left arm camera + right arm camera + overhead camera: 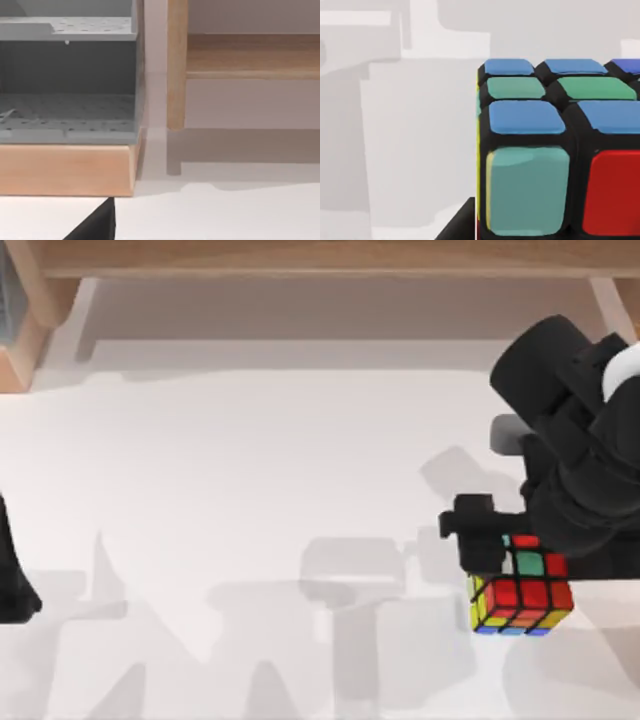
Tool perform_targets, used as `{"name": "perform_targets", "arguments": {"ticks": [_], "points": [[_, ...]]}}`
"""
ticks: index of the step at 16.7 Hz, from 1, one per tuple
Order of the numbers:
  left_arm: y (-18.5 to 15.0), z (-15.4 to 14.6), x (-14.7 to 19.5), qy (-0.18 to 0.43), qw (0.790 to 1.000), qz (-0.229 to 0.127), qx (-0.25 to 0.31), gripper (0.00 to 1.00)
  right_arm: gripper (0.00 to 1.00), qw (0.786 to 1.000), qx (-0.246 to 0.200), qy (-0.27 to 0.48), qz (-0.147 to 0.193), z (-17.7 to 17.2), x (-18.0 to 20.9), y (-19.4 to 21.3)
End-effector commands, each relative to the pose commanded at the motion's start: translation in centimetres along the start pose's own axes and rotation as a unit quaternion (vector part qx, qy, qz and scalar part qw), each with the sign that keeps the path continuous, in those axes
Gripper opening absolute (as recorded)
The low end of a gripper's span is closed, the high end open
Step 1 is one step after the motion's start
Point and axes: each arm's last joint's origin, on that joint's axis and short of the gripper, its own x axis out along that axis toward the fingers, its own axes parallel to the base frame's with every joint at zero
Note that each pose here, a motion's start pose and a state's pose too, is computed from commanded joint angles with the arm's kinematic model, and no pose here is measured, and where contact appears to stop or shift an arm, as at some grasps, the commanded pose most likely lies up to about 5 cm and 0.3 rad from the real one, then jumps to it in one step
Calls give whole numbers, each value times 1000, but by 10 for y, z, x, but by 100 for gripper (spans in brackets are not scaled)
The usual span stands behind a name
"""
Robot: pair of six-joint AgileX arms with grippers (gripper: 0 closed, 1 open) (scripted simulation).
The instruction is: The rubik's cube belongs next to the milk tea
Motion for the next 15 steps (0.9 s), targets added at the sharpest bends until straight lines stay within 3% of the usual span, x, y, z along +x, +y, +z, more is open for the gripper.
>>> {"name": "perform_targets", "arguments": {"ticks": [10,15], "points": [[0,0,0,0,1000,0,0,100,0,997,5,56,-45,-7,36,-7],[0,0,0,0,1000,0,0,100,0,997,6,58,-47,-7,37,-7]]}}
